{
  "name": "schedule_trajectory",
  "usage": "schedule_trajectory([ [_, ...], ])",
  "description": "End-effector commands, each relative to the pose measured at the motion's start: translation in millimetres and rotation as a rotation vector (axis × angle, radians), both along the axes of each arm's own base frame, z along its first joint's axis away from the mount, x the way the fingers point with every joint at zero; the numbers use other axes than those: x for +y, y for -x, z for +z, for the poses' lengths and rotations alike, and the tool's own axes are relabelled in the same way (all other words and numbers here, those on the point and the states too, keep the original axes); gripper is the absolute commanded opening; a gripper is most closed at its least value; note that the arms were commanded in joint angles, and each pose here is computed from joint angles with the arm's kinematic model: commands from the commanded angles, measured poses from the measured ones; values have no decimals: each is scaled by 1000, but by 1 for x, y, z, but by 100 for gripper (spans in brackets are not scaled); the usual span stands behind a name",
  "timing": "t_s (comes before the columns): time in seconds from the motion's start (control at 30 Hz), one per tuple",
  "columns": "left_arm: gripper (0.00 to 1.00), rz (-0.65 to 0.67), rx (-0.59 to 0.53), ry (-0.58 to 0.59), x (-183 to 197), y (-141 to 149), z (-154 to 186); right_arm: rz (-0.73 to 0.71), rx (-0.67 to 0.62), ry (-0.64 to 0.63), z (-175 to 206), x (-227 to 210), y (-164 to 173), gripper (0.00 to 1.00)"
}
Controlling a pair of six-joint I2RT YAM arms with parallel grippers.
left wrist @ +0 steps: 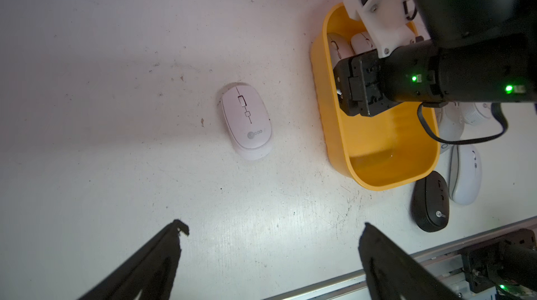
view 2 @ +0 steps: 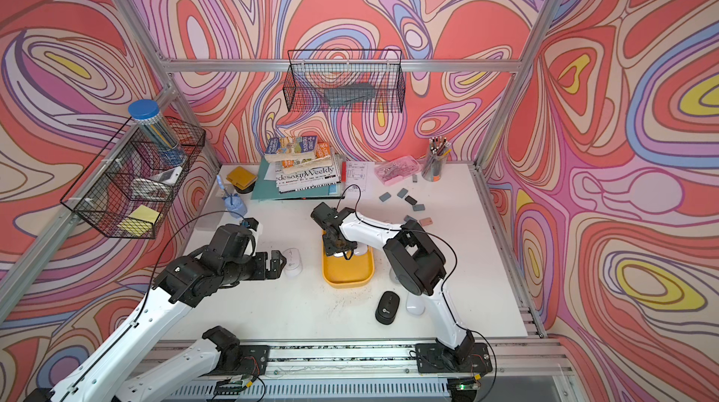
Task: Take out the mouse from the storage box
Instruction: Pick up the mouse from the storage box.
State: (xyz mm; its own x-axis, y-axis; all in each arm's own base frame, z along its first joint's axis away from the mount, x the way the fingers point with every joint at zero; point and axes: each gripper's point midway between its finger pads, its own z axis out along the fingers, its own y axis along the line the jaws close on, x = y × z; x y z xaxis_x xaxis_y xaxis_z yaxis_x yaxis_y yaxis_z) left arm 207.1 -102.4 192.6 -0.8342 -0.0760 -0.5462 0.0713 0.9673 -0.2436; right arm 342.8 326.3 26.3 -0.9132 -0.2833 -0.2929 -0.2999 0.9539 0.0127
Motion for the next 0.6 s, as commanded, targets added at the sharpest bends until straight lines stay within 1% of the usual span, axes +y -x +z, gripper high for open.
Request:
schedule_trajectory([
  [0.0, 99, 32, -19, -33, 10, 0, 1, -3, -58, 26, 3, 5, 0, 51],
  [0.1, 99, 32, -17, -33, 10, 1, 0, 3, -92, 7, 21, 11, 0, 50],
  [0.2, 99, 32, -16, -35, 10, 0, 0, -4, -122, 3, 38, 8, 1, 50],
  [0.37, 99, 31, -9, -35, 10, 1, -1, -13, -167, -40, 66, 3, 4, 49],
  [0.57, 99, 34, -16, -37, 11, 1, 0, -18, -195, -62, 86, 1, 4, 48],
])
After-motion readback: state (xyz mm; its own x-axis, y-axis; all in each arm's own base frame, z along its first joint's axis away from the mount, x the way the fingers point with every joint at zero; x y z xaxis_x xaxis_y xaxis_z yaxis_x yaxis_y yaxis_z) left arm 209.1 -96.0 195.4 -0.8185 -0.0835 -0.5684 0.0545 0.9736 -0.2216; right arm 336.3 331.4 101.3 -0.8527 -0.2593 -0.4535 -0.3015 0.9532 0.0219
